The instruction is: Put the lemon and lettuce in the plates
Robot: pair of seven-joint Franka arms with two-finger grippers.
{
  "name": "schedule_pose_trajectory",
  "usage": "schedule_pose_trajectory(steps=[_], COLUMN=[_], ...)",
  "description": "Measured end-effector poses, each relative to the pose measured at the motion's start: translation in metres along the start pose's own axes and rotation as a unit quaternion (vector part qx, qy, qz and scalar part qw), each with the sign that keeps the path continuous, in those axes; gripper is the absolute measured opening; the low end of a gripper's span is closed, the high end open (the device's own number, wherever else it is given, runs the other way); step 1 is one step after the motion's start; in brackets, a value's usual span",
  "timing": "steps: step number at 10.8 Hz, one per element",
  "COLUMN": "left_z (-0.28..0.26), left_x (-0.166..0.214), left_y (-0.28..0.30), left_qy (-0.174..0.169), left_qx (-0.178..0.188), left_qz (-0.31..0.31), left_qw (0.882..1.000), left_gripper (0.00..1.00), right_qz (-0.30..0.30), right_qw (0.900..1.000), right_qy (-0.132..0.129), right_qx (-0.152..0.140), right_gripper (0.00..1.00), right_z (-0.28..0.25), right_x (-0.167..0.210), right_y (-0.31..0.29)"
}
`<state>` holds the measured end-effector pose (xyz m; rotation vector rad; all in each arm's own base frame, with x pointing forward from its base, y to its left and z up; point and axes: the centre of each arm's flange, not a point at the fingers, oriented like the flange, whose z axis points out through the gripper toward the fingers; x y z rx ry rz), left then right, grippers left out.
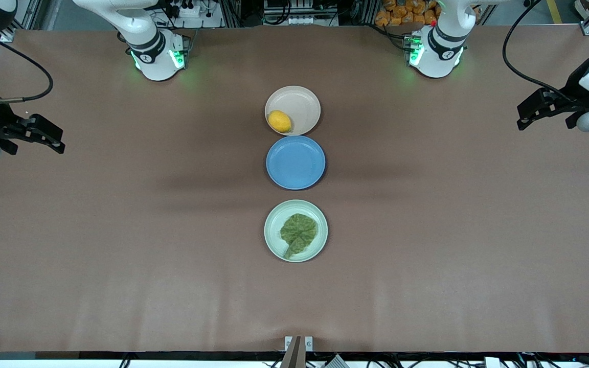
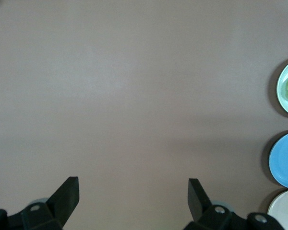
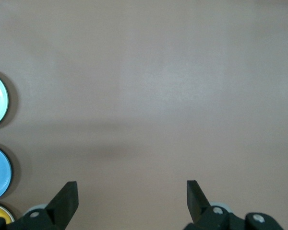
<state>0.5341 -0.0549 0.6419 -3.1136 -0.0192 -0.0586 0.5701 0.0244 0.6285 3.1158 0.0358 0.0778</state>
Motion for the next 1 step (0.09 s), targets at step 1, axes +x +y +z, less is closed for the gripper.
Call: schedule_pose_trajectory(steps=[1], left_z=[0.0], left_x=[0.0], left_y=[0.0], left_qy=[0.0], left_qx=[0.0], left_qz=[0.0], left_qw=[1.0], left_gripper=[1.0], right_qz=[0.0], right_qw=[1.0], right_qy=[0.001], right_qx=[0.0], right_gripper=[1.0], right_z=[-0.0009], right_x=[0.0001], right_y=[0.0])
